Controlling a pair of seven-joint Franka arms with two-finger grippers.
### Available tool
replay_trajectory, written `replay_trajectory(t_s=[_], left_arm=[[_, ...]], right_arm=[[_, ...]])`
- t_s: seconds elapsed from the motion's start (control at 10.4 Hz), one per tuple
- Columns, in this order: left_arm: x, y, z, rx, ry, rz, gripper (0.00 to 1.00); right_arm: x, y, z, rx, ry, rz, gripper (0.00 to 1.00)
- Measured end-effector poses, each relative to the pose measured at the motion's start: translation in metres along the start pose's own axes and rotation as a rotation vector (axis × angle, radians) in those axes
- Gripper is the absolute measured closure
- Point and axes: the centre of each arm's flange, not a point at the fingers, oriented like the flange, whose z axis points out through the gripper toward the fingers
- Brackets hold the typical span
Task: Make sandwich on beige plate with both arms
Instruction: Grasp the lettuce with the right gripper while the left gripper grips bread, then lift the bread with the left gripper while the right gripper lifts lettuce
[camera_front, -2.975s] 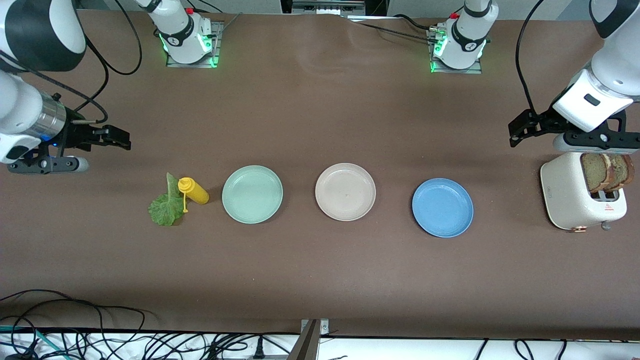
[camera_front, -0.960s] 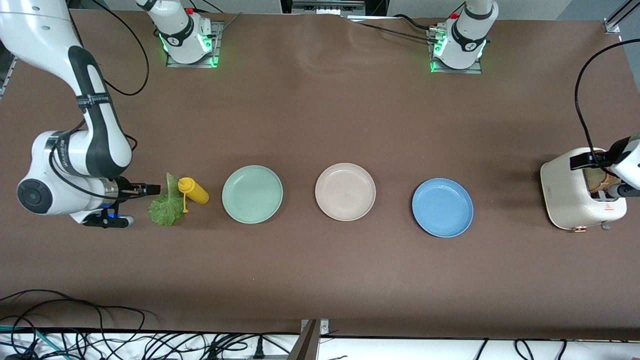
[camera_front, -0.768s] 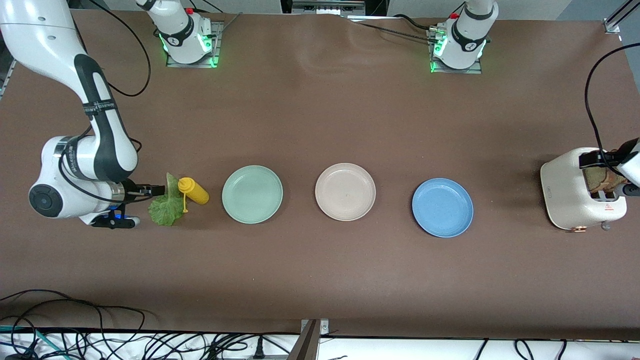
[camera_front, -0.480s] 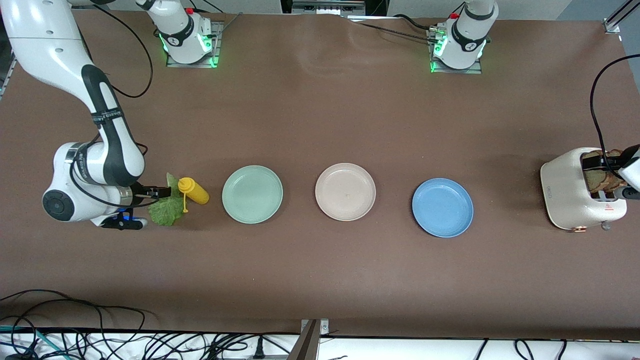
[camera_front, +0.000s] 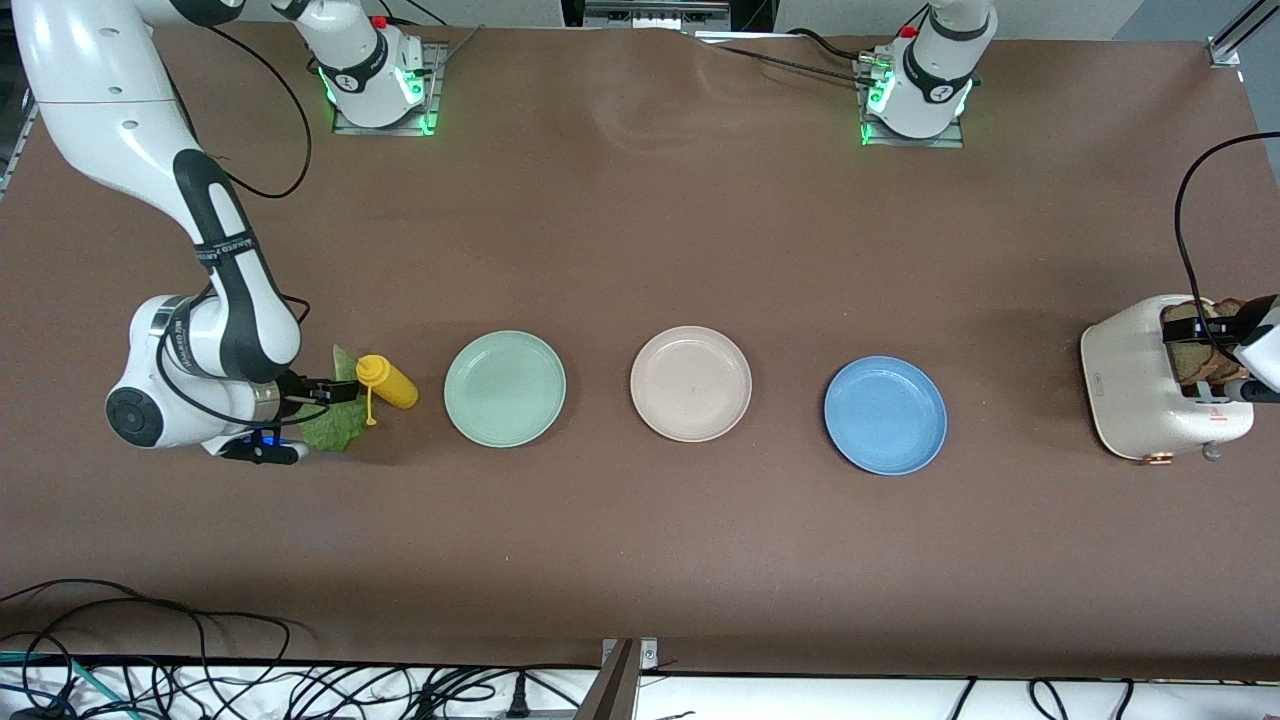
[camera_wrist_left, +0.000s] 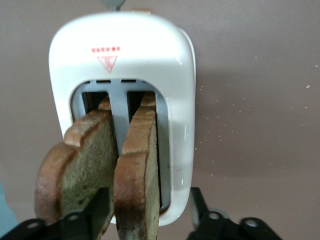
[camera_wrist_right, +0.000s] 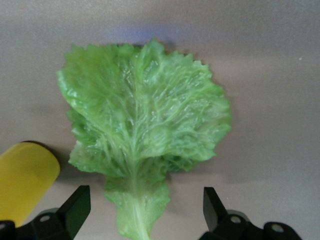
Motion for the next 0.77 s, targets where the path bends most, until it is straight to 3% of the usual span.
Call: replay_trajectory(t_s=[0.29,0.38,0.58,0.77], left_arm=[[-0.002,0.001,0.002,-0.007,-0.020,-0.033,0.76],[-0.002,0.001,0.001,-0.006,-0.018,-0.034,0.85],[-0.005,-0.008,-0.001,-0.013,-0.012,-0.024,0.86],[-0.009,-0.020,-0.010,-0.019,0.002,-0.027,0.86]], right_arm=[[0.005,0.001,0.013,0.002,0.001,0.003,0.00],[0.006,0.001,0.015,0.002,0.004,0.003,0.01],[0.007,0.002,0.016,0.004,0.007,0.004,0.08],[0.007,0.004,0.015,0.012,0.009,0.012,0.35]])
